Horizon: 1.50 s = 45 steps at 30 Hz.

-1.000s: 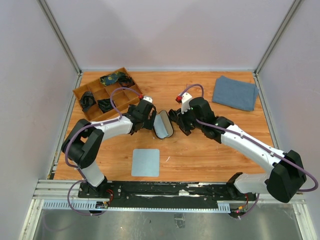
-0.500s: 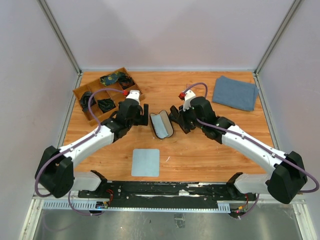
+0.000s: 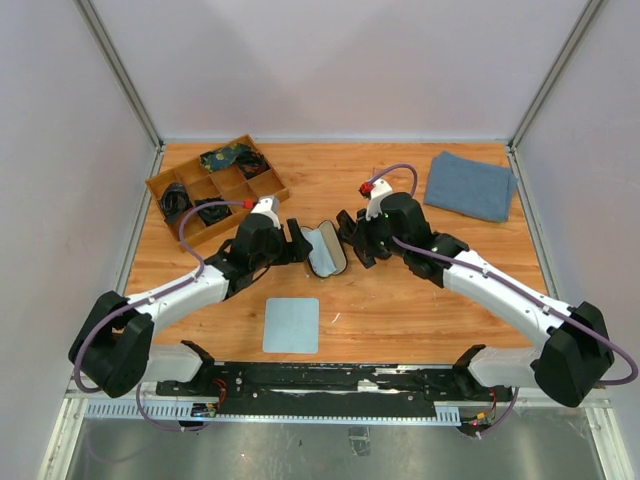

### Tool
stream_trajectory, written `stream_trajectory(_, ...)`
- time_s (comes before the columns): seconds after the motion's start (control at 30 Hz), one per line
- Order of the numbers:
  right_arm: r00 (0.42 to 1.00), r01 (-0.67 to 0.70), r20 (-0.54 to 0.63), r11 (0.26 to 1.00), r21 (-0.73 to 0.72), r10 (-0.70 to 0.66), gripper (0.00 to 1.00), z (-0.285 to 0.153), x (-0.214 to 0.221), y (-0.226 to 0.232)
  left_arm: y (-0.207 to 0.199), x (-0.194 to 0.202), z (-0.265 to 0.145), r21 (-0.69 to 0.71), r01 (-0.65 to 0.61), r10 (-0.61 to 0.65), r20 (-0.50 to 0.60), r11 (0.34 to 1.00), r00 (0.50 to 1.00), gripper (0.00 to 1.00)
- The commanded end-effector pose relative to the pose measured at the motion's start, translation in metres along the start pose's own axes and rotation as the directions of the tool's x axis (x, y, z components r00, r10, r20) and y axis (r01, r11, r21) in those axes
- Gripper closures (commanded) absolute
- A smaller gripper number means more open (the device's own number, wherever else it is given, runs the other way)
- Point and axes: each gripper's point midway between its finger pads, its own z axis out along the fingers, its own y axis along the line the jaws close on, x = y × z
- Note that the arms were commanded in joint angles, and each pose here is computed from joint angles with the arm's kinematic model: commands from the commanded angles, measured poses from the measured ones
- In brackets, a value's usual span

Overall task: Organize the sunglasses
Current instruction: Adjust the sunglasses case at the center of the board, then place the sunglasses in the sunglasses case.

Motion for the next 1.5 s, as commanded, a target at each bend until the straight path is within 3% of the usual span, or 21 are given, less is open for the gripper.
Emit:
stream_trajectory(0.0, 0.999, -0.030, 0.039, 0.999, -0.017, 0.031, 0.99, 0.000, -0.018, 0.004, -0.015, -0.011, 0.010, 0.070, 0.082, -0.086, 0.047, 0.994, 0.995, 0.22)
stream_trajectory(0.83, 0.999, -0.020, 0.027, 1.000, -0.020, 0.020, 0.99, 0.002, -0.011, 0.003, 0.010, 0.015, 0.048, -0.029, 0.085, -0.086, -0.004, 0.996, 0.996, 0.39)
stream_trajectory(1.47, 1.000, -0.018, 0.010, 0.999, -0.028, 0.019, 0.99, 0.007, -0.008, 0.005, 0.029, 0.020, 0.050, -0.050, 0.102, -0.102, 0.002, 0.994, 0.995, 0.45)
